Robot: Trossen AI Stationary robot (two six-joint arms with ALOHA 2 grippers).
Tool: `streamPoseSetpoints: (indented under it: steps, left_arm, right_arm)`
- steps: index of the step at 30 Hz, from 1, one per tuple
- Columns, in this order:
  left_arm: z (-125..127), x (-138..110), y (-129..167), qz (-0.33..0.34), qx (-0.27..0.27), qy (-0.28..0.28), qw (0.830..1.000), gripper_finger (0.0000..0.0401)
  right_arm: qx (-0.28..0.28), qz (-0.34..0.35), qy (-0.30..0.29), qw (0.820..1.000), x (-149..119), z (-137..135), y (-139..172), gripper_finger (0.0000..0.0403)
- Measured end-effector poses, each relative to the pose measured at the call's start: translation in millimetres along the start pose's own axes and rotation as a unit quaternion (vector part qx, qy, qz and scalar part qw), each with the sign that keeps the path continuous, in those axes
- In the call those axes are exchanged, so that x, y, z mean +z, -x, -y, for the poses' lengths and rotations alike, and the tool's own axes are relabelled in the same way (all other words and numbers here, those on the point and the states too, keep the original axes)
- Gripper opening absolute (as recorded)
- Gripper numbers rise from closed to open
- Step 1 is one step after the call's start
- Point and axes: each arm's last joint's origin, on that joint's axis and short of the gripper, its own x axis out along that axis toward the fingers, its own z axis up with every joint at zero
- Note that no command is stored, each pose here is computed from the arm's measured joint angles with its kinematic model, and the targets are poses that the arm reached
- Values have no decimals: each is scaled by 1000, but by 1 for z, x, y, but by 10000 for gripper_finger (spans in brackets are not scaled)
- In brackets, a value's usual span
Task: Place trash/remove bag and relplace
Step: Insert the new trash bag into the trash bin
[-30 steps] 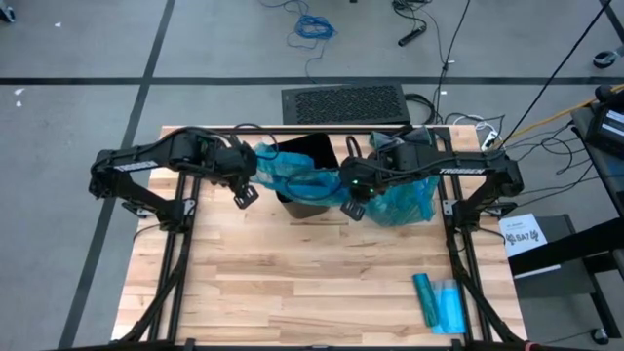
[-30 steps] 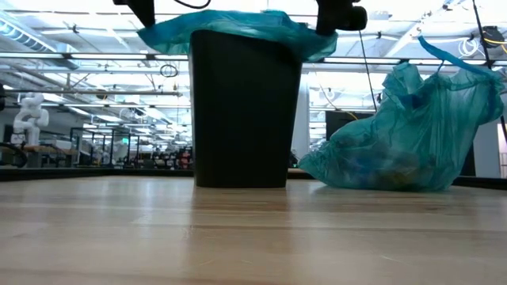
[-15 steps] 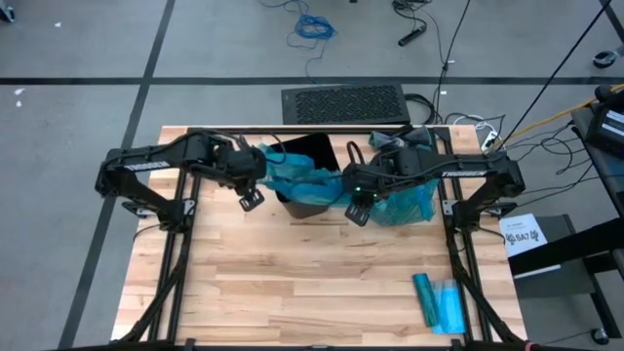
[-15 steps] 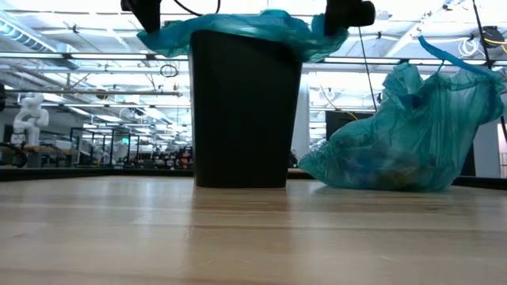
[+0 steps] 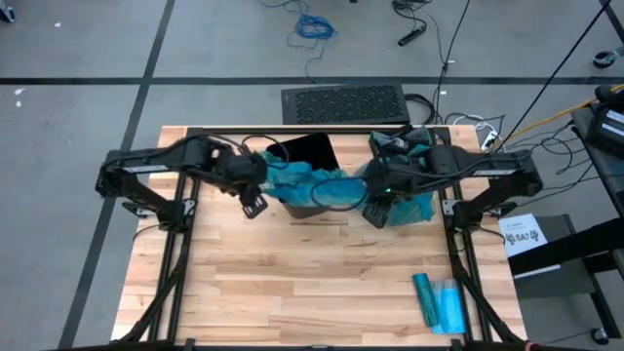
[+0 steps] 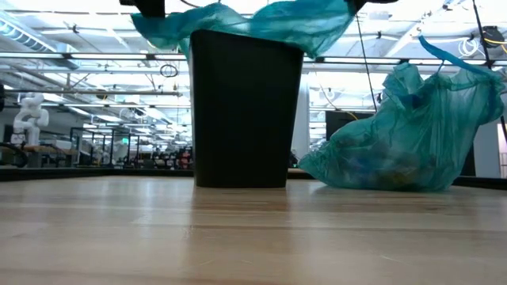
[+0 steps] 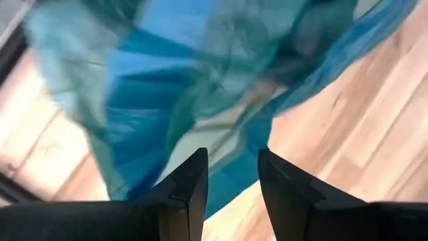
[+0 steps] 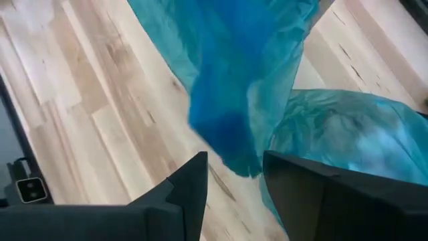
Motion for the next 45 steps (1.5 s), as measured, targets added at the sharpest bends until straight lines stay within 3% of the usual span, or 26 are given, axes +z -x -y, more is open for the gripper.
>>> streamPoseSetpoints:
  steps: [9,14,20,24,29,33,38,45]
  left_arm:
    - [-6,-13,25,65,9,26,997,130]
    - [2,-12,27,92,-12,21,995,130]
    - [1,-13,30,116,10,7,993,130]
    - [-3,-10,39,166,7,1,986,129]
    - [-5,-4,46,213,3,-8,977,103]
    - [-4,-2,47,219,-5,-30,975,79]
    - [-1,1,41,211,-1,-32,977,72]
    - [6,6,27,181,17,-54,982,72]
  right_arm:
    - [-59,-19,-10,998,-11,13,9,139]
    - [-51,-1,-19,999,-12,16,18,128]
    - [-42,34,-25,998,-16,25,35,57]
    - [-39,98,-23,994,-9,29,44,7]
    - [28,199,-11,980,16,24,50,3]
    - [122,284,23,951,42,9,51,1]
    - [170,317,48,932,70,-9,26,0]
    - [139,256,57,955,89,-18,-37,0]
